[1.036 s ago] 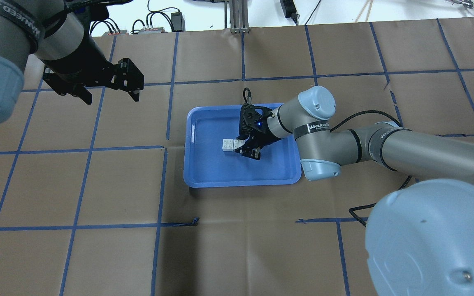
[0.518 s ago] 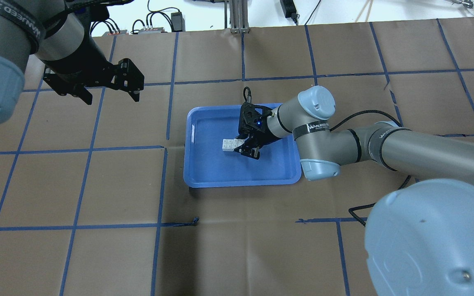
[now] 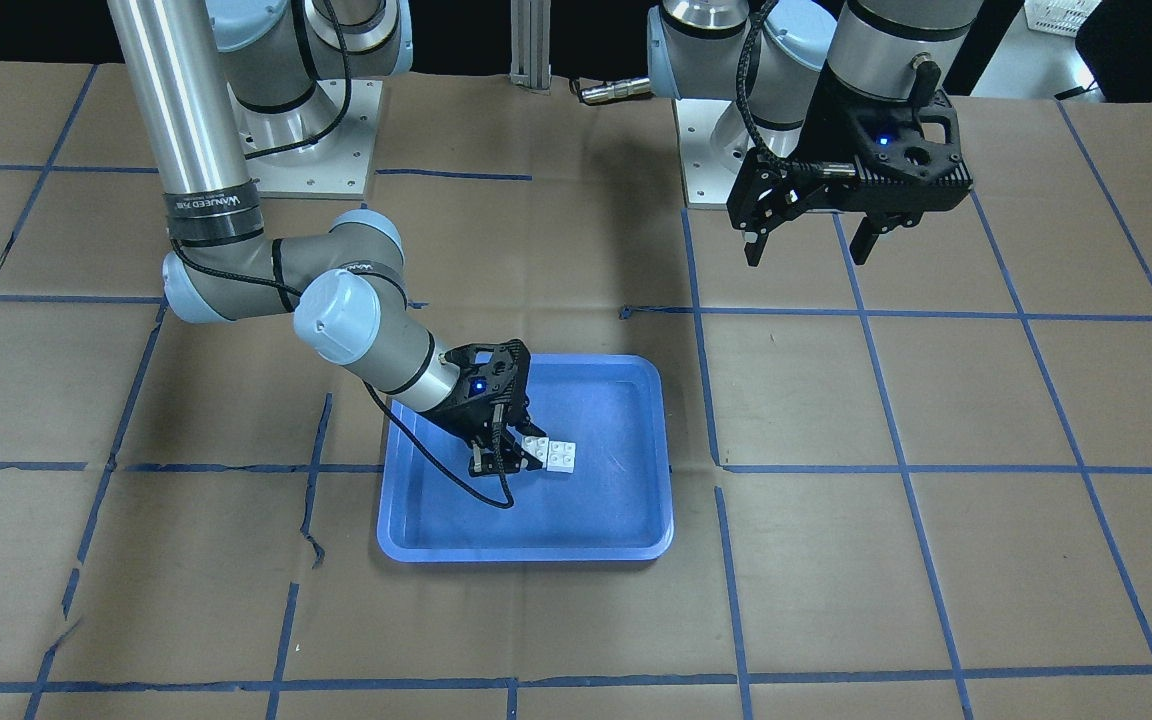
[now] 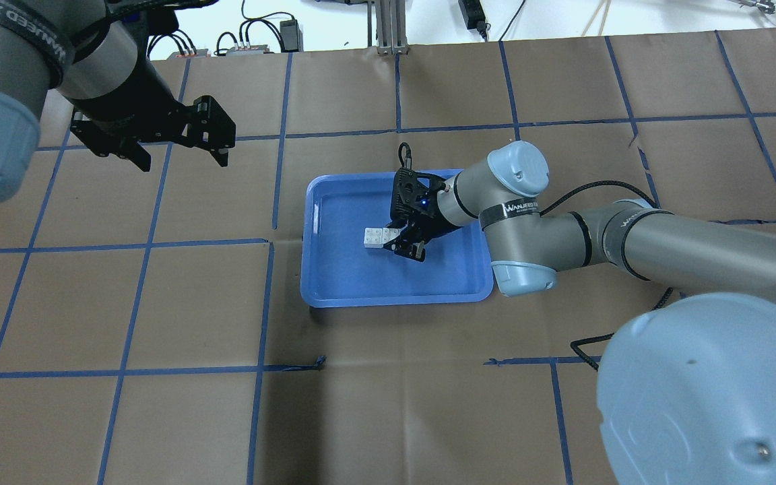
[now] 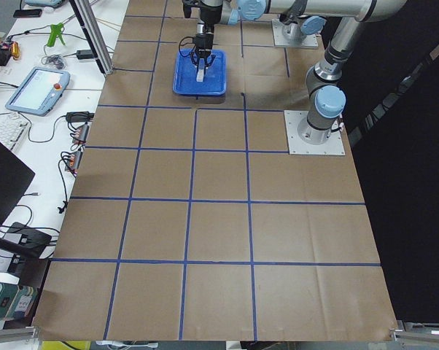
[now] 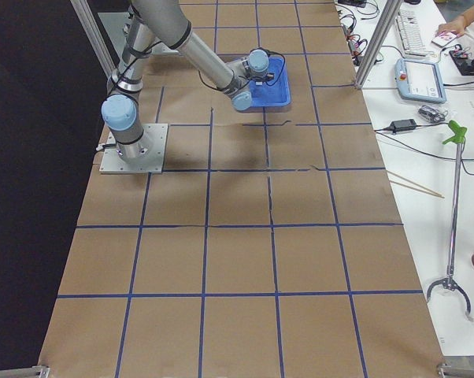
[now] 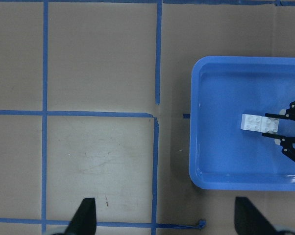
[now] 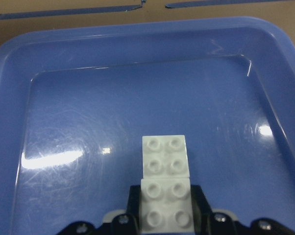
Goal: Assemble white blocks and place on blue tray
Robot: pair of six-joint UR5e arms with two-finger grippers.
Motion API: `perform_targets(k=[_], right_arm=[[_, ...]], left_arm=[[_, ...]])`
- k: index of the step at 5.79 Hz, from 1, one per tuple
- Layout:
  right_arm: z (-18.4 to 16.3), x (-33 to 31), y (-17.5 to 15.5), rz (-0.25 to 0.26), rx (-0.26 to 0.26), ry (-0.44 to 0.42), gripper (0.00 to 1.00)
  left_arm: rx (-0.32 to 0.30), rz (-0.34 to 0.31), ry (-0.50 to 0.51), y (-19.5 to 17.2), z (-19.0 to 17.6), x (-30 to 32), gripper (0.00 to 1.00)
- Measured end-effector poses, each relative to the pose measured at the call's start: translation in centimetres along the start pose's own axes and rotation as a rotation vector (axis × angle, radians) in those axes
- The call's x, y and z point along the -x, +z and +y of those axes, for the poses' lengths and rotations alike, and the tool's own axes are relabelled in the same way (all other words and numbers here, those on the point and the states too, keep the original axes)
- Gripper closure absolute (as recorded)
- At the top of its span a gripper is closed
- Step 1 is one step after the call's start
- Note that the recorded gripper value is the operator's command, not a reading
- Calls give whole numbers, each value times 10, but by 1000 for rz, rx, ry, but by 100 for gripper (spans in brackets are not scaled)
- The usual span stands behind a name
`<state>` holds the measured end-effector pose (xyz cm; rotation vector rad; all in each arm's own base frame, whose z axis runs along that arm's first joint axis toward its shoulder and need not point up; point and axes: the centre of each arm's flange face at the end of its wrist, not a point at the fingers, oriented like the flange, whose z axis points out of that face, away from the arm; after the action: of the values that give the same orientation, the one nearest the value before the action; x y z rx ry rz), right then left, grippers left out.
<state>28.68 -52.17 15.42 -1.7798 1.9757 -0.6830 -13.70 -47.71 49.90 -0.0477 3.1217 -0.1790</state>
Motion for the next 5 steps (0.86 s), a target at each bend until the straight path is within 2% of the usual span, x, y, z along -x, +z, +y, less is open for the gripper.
perform_targets(k=[5], right_arm=[[2, -1, 3, -1, 0, 3, 69]], left_arm=[[-5, 0, -2, -1, -1, 0, 1]])
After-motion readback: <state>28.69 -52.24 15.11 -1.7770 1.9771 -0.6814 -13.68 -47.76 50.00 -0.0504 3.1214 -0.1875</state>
